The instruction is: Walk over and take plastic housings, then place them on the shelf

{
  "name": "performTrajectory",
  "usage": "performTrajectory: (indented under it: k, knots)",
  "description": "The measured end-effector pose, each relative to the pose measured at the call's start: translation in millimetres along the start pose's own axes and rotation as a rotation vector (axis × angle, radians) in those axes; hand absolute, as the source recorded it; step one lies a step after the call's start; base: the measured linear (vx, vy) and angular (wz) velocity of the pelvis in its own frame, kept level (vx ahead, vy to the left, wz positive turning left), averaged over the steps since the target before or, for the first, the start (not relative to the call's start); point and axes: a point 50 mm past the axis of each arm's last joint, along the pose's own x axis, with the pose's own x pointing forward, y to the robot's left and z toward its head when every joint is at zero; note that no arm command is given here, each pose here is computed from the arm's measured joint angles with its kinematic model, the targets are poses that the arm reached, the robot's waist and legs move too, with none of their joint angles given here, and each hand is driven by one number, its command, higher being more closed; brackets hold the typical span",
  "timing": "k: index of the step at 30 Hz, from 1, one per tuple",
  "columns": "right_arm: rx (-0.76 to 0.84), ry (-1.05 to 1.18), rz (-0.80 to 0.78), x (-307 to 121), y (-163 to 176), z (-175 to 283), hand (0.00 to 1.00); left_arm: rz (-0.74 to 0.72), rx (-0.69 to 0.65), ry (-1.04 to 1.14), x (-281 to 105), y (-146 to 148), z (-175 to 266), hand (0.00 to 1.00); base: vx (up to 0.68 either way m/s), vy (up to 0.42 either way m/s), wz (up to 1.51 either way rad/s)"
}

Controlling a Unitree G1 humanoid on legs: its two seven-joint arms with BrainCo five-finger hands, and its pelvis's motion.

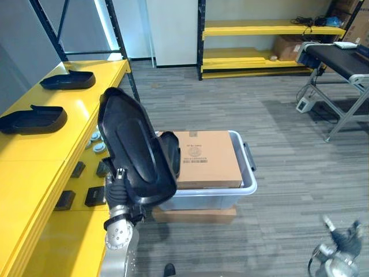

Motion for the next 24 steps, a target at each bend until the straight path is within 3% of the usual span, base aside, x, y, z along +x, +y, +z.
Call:
performTrajectory:
  k: [7,17,24]
  knots:
    - [-0.147,0.098,0.138,-12.8,26.6,-27.7,0.00,-0.022,-0.012,0.025,-5.7,-2.3,-4.3,1.00,0.00,0.010,0.50]
    - [-0.195,0.031,0.164,10.2,44.2,5.7,0.00,-0.056,-0.073,-0.024,1.8,-18.0,6.4,1.00,0.11,0.053,1.54]
    - [-0.165,0.009,0.218,16.6,73.7,25.7,0.00,-0.192,-0.122,-0.051,7.1,-45.7,14.0,1.00,0.23,0.160,0.63]
